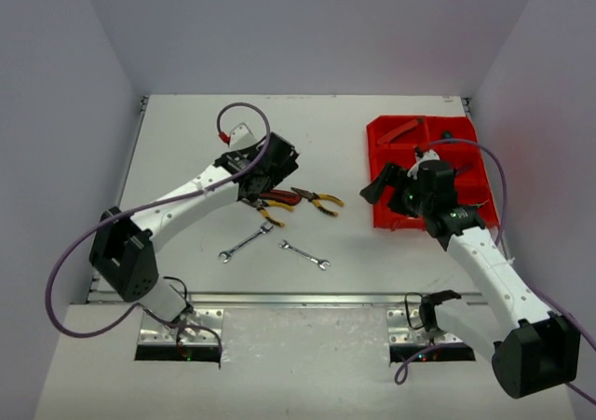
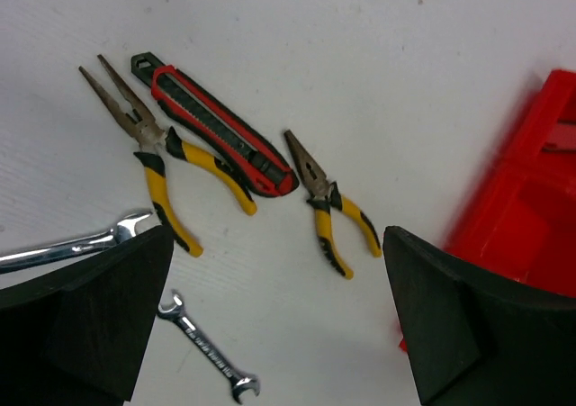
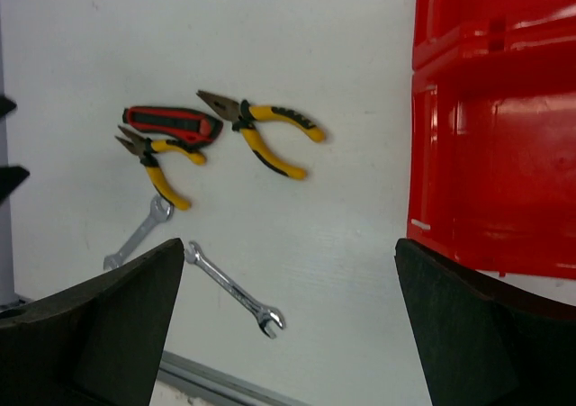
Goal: Sort the tools into containers
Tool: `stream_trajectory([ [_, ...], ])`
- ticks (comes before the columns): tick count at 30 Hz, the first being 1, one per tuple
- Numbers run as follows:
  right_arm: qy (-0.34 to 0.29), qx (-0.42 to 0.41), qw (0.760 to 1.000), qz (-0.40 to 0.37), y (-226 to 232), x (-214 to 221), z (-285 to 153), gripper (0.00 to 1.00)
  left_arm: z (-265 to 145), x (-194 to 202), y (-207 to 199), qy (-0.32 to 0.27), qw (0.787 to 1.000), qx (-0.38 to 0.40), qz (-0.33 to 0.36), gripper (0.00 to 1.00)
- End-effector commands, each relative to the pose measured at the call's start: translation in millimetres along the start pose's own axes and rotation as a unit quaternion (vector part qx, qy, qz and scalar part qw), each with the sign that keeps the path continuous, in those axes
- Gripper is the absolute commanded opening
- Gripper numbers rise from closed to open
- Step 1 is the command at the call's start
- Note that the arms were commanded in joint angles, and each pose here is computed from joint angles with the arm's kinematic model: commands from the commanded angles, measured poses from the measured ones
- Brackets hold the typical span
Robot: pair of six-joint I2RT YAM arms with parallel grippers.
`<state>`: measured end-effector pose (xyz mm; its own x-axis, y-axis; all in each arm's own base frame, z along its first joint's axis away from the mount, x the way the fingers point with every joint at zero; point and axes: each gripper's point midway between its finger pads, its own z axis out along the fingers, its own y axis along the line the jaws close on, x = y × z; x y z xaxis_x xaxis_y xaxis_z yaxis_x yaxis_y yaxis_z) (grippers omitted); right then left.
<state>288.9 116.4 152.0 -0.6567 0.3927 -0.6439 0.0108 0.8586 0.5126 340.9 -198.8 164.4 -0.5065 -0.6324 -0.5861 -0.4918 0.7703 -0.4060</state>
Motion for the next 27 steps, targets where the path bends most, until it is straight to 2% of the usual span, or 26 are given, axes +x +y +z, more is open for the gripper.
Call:
stream_trajectory([
  [1,-0.019,-0.015,1.0,-0.013,-5,13,-16,0.99,40,-10,16,-0.001,0.987,-0.123,-0.101,0.99],
  [4,-0.051,-0.021,0.998,-0.017,-8,15,-30,0.99,66,-14,37,0.001,0.974,-0.198,-0.112,0.9],
  [7,-0.062,-0.011,0.998,-0.025,-13,16,-42,0.99,78,-20,43,0.0,0.966,-0.235,-0.113,0.82],
  [9,-0.066,-0.014,0.997,-0.028,-13,17,-46,0.99,85,-19,49,-0.011,0.962,-0.248,-0.116,0.78],
  [12,-0.07,-0.02,0.997,-0.029,-13,19,-49,0.99,96,-17,53,-0.012,0.96,-0.252,-0.119,0.68],
  [27,-0.063,-0.024,0.997,-0.033,-15,28,-51,0.99,132,11,48,0.024,0.961,-0.252,-0.109,0.55],
])
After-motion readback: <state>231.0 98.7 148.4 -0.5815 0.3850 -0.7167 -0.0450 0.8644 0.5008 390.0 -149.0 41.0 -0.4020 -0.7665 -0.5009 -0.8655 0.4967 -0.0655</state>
